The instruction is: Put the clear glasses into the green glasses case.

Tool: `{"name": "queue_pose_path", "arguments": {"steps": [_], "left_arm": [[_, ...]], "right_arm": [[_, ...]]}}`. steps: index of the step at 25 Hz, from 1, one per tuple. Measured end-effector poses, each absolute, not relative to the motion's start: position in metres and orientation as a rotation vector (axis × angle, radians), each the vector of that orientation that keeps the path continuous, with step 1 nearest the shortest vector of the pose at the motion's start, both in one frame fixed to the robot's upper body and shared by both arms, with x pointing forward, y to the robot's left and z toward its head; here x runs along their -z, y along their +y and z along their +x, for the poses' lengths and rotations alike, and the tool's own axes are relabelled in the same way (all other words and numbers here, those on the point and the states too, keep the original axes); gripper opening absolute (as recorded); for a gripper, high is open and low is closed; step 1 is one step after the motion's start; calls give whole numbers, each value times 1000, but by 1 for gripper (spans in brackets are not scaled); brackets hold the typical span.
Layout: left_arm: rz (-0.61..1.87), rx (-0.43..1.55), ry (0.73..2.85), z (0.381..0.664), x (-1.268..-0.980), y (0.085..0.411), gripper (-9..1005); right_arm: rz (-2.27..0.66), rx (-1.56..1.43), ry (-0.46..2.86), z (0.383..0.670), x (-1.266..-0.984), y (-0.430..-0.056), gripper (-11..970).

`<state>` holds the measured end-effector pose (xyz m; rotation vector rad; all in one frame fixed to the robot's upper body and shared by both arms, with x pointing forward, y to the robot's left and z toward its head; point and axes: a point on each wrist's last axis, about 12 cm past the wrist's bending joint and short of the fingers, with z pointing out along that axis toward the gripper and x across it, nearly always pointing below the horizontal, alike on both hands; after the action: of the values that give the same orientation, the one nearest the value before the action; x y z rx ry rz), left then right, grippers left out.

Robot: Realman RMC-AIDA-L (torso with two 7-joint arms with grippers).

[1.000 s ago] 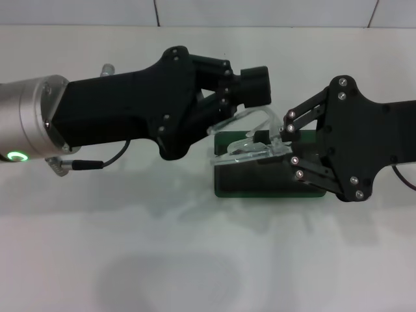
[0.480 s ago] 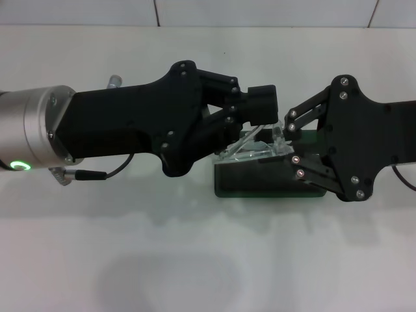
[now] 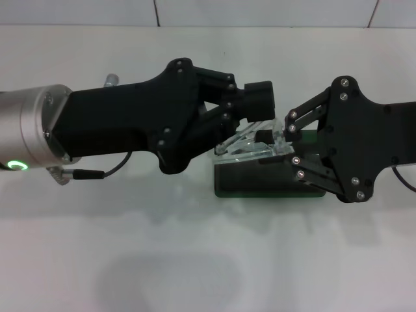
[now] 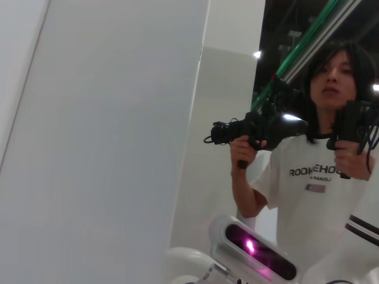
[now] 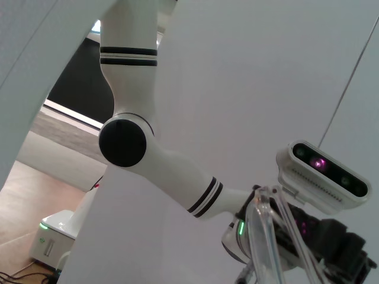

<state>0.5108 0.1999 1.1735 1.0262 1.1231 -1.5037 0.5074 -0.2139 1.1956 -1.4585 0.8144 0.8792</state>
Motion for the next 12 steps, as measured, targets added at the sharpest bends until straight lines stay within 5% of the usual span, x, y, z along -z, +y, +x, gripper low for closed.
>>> {"name": "queue_pose_path", "arguments": {"steps": [12], "left_arm": [[938,1372,1120,521,-1181,229,52]], "right_arm": [[-1437,-895,827,506,-1194,-216,139]]}}
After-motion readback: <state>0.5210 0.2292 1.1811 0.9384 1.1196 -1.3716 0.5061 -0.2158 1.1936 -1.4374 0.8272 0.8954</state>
